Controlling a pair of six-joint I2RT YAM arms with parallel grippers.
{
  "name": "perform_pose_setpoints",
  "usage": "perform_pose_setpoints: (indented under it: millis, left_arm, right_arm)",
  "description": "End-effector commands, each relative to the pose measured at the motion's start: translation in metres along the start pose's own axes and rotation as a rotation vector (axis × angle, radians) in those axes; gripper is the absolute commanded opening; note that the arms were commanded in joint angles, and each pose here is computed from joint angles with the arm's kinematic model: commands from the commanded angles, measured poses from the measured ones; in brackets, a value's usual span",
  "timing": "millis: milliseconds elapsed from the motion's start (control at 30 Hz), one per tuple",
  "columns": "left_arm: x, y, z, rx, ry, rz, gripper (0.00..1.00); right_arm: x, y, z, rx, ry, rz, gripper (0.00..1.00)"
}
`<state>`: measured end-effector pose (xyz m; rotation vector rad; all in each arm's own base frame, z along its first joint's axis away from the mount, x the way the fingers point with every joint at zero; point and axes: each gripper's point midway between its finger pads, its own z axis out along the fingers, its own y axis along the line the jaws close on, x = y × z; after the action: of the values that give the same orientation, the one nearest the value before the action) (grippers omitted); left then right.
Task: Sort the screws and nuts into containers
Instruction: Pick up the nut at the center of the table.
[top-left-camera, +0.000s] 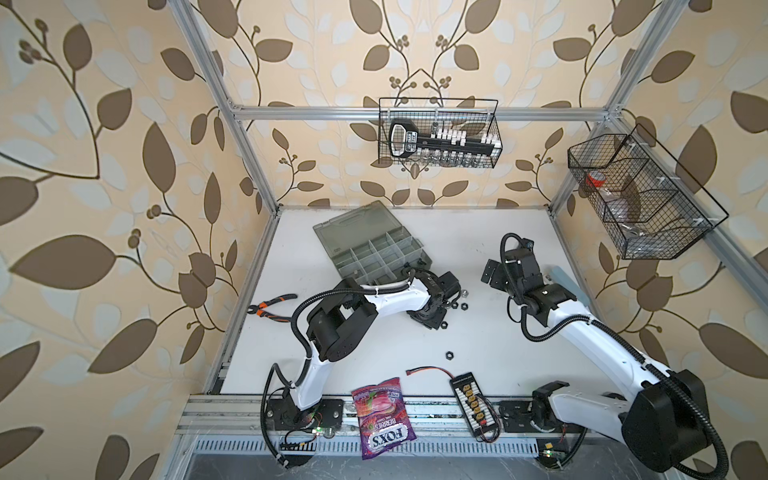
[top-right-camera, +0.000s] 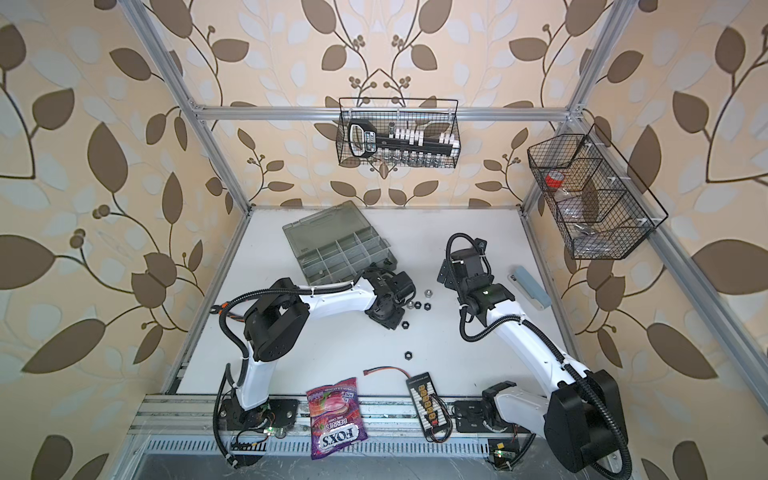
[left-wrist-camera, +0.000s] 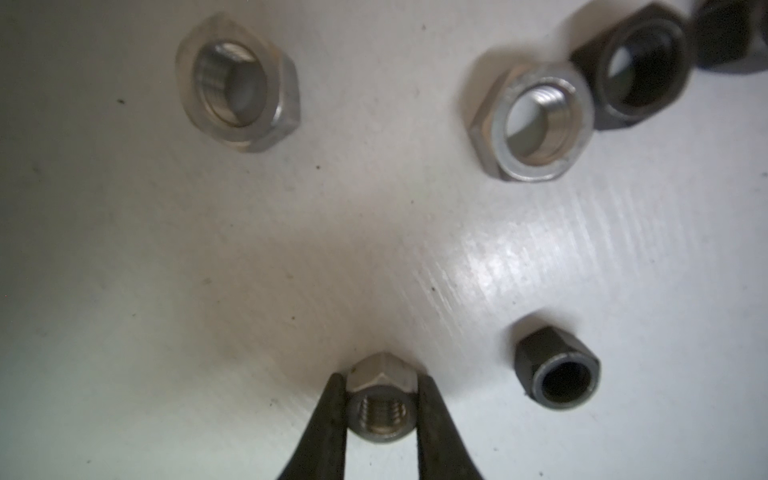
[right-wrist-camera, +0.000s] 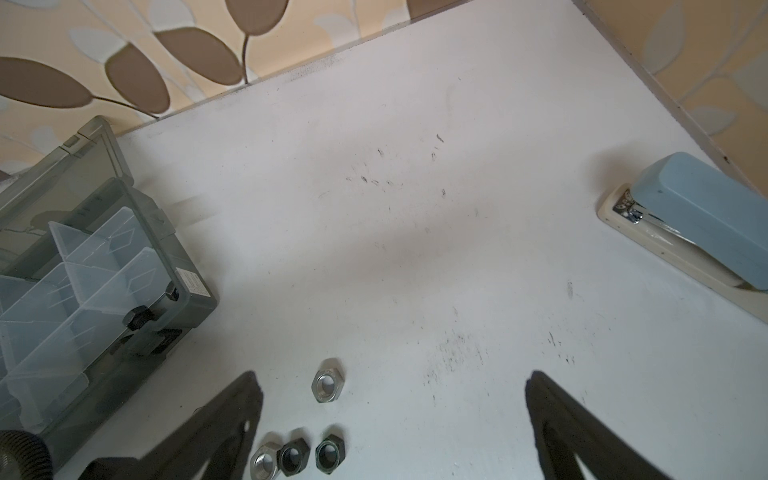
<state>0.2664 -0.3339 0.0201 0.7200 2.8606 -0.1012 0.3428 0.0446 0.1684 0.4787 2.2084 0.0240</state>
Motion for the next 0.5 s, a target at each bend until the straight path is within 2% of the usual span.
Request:
perform_pose_setpoints:
  millis: [0, 300, 467]
  left_arm:
    - [0.007, 0.009, -0.003, -0.056, 0.013, 0.0, 0.16]
    - [-0.019, 0.033, -0.046, -0.112, -0.108, -0.036, 0.14]
    - [-0.028, 0.07, -0.066, -0.141, -0.156, -0.106, 0.14]
  right_arm:
    - [0.004, -0.007, 0.003, 0.029, 0.011, -0.005, 1.0]
    - [0.005, -0.006, 0.003, 0.021, 0.015, -0.004, 1.0]
    - [0.003, -0.004, 0.002, 0.013, 0.014, -0.002, 1.0]
